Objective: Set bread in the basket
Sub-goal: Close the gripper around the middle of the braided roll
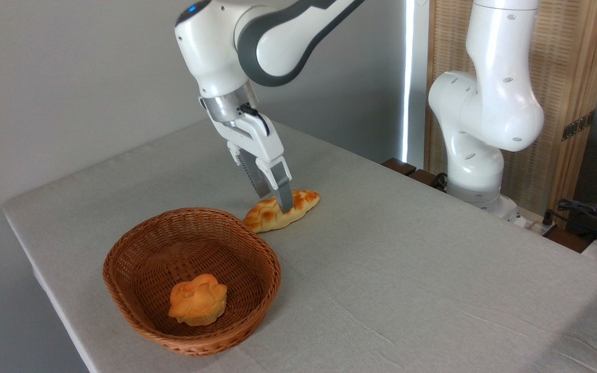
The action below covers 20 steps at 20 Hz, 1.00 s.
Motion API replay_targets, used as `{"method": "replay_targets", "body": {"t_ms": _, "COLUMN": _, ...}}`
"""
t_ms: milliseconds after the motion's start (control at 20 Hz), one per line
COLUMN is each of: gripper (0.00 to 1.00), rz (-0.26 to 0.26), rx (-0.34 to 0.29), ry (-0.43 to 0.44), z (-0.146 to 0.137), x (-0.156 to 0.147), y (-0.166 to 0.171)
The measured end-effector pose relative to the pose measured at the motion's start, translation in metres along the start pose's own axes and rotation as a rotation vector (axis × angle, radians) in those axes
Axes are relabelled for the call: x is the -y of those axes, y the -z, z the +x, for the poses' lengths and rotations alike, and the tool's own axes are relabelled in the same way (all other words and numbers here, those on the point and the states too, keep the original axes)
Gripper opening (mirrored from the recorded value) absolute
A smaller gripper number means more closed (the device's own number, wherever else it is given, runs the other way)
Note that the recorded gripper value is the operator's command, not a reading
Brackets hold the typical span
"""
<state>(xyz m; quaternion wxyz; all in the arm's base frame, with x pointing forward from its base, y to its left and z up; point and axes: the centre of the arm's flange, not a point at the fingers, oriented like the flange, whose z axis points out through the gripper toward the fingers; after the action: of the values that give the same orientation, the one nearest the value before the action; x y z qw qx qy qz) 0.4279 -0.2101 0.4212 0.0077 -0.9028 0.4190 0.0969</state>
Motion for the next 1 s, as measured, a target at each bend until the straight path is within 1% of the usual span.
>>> {"method": "replay_targets", "body": {"t_ms": 50, "gripper": 0.99, "rz": 0.0, "rx": 0.003, "ry": -0.002, "z": 0.0, "x": -0.001, "y": -0.004}}
{"method": "replay_targets", "body": {"t_ms": 100, "gripper": 0.96, "rz": 0.001, "rx": 0.004, "ry": -0.006, "z": 0.0, "x": -0.003, "y": -0.009}}
{"method": "replay_targets", "body": {"t_ms": 150, "gripper": 0.91, "rz": 0.007, "rx": 0.007, "ry": -0.013, "z": 0.001, "x": -0.006, "y": -0.013}}
{"method": "replay_targets", "body": {"t_ms": 200, "gripper": 0.82, "rz": 0.016, "rx": 0.013, "ry": -0.021, "z": 0.001, "x": -0.008, "y": -0.015}}
{"method": "replay_targets", "body": {"t_ms": 250, "gripper": 0.68, "rz": 0.025, "rx": 0.02, "ry": -0.028, "z": 0.001, "x": -0.009, "y": -0.017}}
{"method": "replay_targets", "body": {"t_ms": 300, "gripper": 0.52, "rz": 0.03, "rx": 0.024, "ry": -0.033, "z": 0.001, "x": -0.01, "y": -0.017}}
{"method": "replay_targets", "body": {"t_ms": 350, "gripper": 0.39, "rz": 0.032, "rx": 0.024, "ry": -0.034, "z": 0.001, "x": -0.01, "y": -0.018}}
{"method": "replay_targets", "body": {"t_ms": 450, "gripper": 0.22, "rz": 0.034, "rx": 0.025, "ry": -0.035, "z": 0.001, "x": -0.01, "y": -0.018}}
{"method": "replay_targets", "body": {"t_ms": 550, "gripper": 0.17, "rz": 0.036, "rx": 0.025, "ry": -0.036, "z": 0.001, "x": -0.01, "y": -0.018}}
{"method": "replay_targets", "body": {"t_ms": 1000, "gripper": 0.17, "rz": 0.036, "rx": 0.026, "ry": -0.037, "z": 0.001, "x": -0.01, "y": -0.019}}
